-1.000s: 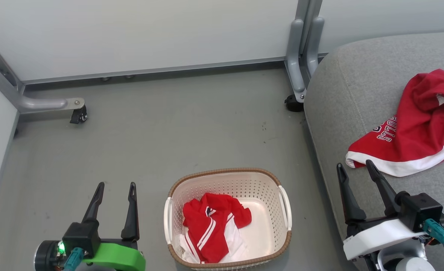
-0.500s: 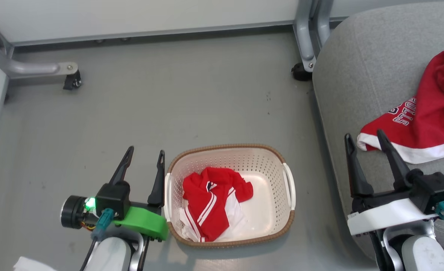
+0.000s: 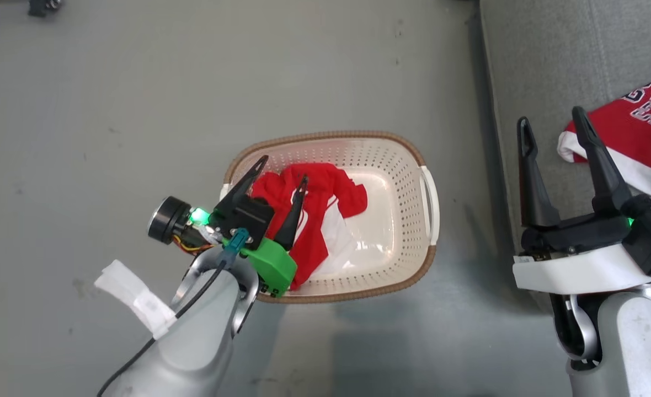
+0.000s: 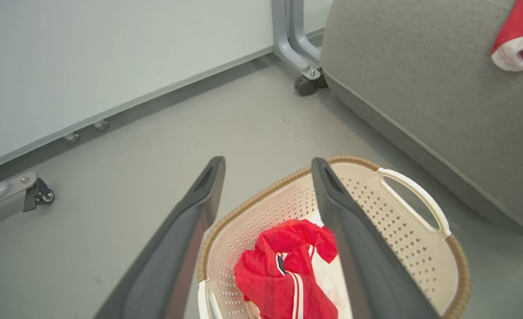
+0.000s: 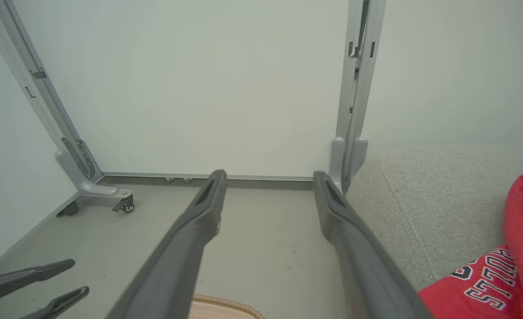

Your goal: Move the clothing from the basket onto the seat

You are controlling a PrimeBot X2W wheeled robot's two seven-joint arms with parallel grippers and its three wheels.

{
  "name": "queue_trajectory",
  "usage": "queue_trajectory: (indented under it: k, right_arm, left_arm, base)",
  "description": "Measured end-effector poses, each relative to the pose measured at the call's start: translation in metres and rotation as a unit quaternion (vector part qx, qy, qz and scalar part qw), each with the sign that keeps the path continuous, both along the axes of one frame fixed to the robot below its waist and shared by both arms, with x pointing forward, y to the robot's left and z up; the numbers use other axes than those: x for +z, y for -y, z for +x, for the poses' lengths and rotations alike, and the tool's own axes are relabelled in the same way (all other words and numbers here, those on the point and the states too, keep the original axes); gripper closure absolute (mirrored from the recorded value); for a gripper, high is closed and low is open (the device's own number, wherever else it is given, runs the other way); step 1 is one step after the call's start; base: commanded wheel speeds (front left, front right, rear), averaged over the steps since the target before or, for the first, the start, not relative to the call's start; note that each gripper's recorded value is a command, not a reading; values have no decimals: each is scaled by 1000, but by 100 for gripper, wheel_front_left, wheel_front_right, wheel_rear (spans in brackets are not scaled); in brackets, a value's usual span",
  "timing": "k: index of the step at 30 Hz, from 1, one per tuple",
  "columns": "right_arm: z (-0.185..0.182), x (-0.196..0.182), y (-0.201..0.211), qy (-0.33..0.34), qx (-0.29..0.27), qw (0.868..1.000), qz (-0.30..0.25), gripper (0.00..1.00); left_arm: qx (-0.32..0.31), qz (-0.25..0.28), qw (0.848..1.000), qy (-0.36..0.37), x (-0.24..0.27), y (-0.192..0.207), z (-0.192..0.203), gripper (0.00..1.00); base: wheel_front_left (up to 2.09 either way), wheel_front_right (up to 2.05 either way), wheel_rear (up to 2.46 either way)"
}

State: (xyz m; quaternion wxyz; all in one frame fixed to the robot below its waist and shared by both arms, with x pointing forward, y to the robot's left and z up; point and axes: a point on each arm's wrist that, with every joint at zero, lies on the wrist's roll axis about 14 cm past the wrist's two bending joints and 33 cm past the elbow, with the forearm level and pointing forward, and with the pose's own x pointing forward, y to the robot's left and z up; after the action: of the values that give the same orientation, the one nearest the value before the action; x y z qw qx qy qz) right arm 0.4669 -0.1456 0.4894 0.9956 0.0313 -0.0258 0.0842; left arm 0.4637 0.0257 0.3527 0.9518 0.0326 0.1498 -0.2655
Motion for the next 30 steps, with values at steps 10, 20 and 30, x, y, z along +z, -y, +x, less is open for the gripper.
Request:
queue_trajectory:
  k: [10,20,30]
  right_arm:
    - [27,-56,-2,-33,5,999,2,0]
    - [33,-123,7,-92,-5,996,0,0]
    - [27,-169,18,-138,-19,990,8,0]
  left_arm:
    - [-138,74,982,-105,-105,39,-17,0]
    - [-248,160,941,-164,-191,51,-37,0]
    - [-274,206,914,-218,-252,47,-42,0]
  base:
    - [0,0,0]
    - [0,0,0]
    - [0,0,0]
